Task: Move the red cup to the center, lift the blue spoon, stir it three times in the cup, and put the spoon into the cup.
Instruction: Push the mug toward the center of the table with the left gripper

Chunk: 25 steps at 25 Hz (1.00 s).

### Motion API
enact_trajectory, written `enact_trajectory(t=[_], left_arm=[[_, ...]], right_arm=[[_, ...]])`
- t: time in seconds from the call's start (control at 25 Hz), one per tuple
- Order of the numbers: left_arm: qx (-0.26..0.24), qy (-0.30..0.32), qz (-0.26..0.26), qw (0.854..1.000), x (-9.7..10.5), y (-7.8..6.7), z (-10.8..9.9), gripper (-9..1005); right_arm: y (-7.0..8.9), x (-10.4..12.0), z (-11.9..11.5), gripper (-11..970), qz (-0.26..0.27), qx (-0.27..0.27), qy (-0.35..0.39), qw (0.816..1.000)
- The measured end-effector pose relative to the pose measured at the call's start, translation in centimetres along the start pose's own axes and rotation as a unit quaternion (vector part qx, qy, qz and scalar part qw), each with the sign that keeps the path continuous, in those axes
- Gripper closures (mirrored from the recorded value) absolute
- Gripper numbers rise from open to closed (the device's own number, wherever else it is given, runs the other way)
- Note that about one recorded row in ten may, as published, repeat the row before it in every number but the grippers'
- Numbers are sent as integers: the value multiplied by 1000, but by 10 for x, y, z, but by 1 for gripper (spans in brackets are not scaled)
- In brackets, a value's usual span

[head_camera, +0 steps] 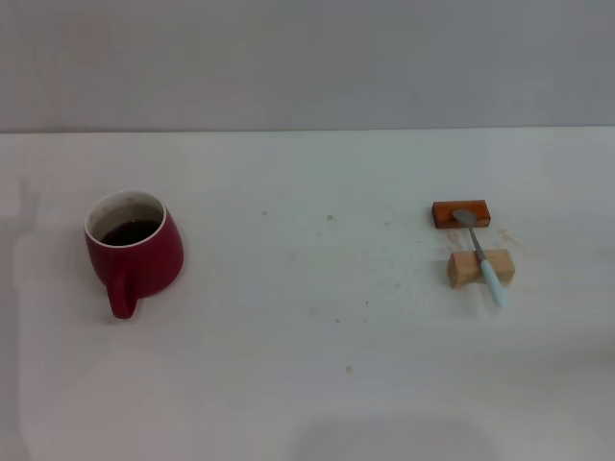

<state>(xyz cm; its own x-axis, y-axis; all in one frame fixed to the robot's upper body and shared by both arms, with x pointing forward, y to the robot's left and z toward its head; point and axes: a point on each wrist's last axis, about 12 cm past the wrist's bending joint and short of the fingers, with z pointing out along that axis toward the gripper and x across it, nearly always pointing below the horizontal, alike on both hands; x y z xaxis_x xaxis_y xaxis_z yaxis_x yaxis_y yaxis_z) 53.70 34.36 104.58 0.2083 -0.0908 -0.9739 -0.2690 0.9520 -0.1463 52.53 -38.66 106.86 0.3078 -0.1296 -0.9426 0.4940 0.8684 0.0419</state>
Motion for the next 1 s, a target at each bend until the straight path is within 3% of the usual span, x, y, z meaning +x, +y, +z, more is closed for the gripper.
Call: enact_trajectory(t=[0.84, 1.0], left_arm=[[6, -4, -2, 1000, -1, -4, 0, 214], [18, 7, 16, 1000, 3, -2, -6, 225]], right_arm=[[-3, 1, -2, 202, -2, 4, 2, 1000], [-4, 1, -2, 203, -2, 5, 3, 1000]])
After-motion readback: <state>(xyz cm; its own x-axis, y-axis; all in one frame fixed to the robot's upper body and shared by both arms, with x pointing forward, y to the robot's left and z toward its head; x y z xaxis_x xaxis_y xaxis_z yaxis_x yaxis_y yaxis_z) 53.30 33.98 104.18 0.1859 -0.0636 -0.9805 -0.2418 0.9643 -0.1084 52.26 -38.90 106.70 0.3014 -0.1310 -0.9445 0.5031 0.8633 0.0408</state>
